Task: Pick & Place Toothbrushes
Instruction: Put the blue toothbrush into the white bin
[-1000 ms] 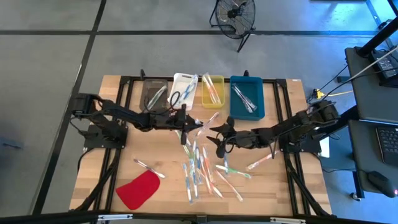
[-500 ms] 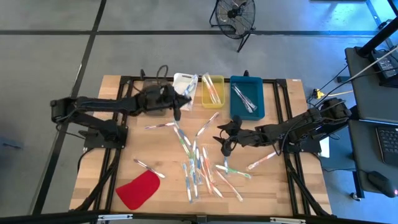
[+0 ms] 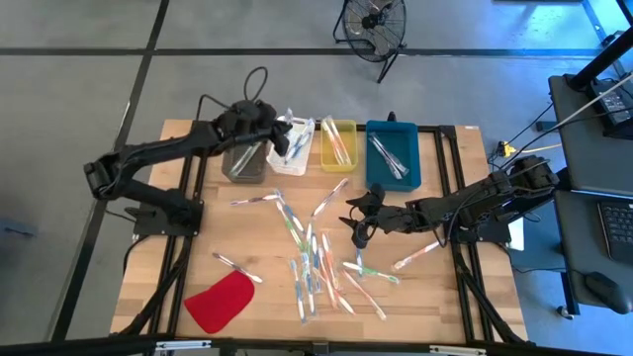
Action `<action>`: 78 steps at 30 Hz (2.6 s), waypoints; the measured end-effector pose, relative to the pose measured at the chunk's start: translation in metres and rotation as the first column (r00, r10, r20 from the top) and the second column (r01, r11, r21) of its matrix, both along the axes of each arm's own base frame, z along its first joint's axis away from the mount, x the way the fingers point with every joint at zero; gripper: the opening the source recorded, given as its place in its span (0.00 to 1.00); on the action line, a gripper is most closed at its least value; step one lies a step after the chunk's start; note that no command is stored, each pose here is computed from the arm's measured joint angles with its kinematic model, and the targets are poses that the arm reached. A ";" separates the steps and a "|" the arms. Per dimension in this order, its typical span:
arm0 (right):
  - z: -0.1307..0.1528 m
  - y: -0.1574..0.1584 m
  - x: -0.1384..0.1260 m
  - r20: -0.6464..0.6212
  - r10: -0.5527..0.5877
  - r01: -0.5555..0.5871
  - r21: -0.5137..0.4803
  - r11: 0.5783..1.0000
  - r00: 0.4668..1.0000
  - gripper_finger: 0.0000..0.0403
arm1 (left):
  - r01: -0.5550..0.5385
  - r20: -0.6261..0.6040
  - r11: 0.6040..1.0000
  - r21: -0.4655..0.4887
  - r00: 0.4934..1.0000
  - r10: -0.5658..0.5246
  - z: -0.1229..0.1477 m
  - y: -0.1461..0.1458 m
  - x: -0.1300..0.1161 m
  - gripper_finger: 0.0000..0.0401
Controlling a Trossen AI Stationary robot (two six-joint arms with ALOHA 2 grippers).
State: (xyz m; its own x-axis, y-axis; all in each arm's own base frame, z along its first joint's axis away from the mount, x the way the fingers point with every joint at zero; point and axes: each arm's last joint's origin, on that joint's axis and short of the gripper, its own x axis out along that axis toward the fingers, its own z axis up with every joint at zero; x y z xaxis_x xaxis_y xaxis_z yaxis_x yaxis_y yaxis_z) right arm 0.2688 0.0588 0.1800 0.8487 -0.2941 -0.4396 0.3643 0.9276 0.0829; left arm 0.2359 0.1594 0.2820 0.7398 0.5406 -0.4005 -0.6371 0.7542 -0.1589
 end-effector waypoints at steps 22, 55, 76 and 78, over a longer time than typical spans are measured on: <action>0.000 0.000 0.000 0.001 0.001 -0.001 0.000 1.000 1.000 0.67 | -0.141 -0.272 0.914 -0.379 0.962 0.036 -0.041 0.076 0.037 0.06; -0.001 0.000 0.000 -0.010 0.002 -0.002 -0.004 1.000 1.000 0.67 | -0.197 -0.316 0.852 -0.485 0.948 0.039 -0.097 0.106 0.041 0.15; -0.001 0.000 -0.001 -0.009 -0.003 0.003 0.010 1.000 1.000 0.67 | -0.154 -0.349 0.878 -0.452 0.937 -0.015 -0.081 0.108 0.040 0.42; -0.001 0.000 -0.001 -0.008 -0.003 0.004 0.011 1.000 1.000 0.67 | -0.128 -0.348 0.892 -0.433 0.937 -0.035 -0.075 0.104 0.040 0.42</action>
State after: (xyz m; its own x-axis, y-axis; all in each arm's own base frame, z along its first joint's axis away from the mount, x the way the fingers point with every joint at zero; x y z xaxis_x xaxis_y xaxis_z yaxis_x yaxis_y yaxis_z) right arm 0.2682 0.0588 0.1790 0.8439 -0.2920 -0.4500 0.3683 0.9253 0.0901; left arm 0.2757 0.2638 0.2069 0.4932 0.2765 -0.8248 -0.7451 0.6235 -0.2366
